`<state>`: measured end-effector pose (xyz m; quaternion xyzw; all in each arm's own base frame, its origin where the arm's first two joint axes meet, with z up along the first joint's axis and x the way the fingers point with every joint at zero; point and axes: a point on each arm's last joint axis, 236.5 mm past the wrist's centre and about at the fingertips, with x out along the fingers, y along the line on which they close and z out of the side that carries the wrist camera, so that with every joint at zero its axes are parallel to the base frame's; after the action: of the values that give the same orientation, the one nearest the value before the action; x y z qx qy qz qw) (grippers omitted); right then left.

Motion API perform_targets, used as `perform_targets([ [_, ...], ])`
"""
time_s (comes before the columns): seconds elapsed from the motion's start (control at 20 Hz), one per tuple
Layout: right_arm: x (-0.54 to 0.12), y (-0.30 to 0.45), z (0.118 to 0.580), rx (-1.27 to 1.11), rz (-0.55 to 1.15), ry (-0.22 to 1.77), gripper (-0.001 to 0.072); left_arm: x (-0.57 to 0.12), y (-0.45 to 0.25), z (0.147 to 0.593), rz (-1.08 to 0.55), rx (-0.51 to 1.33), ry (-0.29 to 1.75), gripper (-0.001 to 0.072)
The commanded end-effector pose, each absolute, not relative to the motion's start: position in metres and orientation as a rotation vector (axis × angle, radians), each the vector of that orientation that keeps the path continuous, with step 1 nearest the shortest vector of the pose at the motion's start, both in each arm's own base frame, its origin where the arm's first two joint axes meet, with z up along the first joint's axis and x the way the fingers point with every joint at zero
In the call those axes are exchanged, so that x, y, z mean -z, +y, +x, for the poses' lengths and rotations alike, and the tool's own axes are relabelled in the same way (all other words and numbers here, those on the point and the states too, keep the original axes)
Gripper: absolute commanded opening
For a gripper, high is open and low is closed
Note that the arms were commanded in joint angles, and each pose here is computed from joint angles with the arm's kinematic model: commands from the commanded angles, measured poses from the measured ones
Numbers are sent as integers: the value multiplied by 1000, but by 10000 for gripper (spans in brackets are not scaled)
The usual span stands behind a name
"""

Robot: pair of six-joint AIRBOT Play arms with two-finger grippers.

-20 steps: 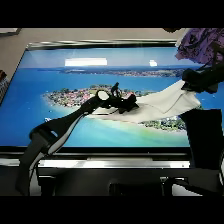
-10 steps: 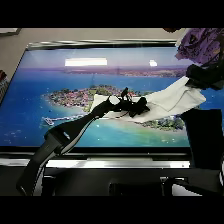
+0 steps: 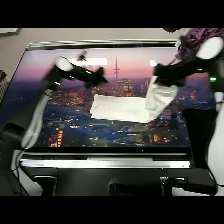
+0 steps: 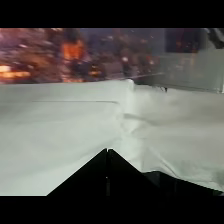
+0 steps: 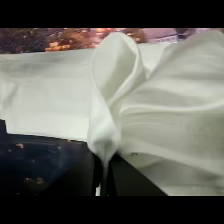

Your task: Fold the clothes and pants, and hang the long-sleeved shirts on hangers.

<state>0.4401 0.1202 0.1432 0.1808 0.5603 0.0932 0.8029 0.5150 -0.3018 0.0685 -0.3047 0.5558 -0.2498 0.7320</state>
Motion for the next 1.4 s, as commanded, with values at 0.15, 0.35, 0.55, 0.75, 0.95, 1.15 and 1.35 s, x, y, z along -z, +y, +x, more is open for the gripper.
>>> perform_targets([
  [0.15,-101,271,444,-356,410,1213,28,-128,-97,500,-519,208,1188,12],
  [0.35,-74,325,452,-399,449,1187,28,-145,-54,501,-562,141,1135,12],
  [0.55,-47,353,456,-427,532,1226,28,-143,-48,501,-568,130,1136,12],
  [0.75,-37,366,449,-459,574,1278,28,-136,-49,499,-569,128,1156,12],
  [0.95,-30,370,442,-480,572,1316,29,-128,-49,498,-562,131,1174,12],
  [1.15,-23,385,426,-574,573,1376,30,-125,-49,499,-562,130,1179,12],
  [1.35,-30,390,441,-597,593,1300,291,-120,-49,497,-565,128,1192,13],
])
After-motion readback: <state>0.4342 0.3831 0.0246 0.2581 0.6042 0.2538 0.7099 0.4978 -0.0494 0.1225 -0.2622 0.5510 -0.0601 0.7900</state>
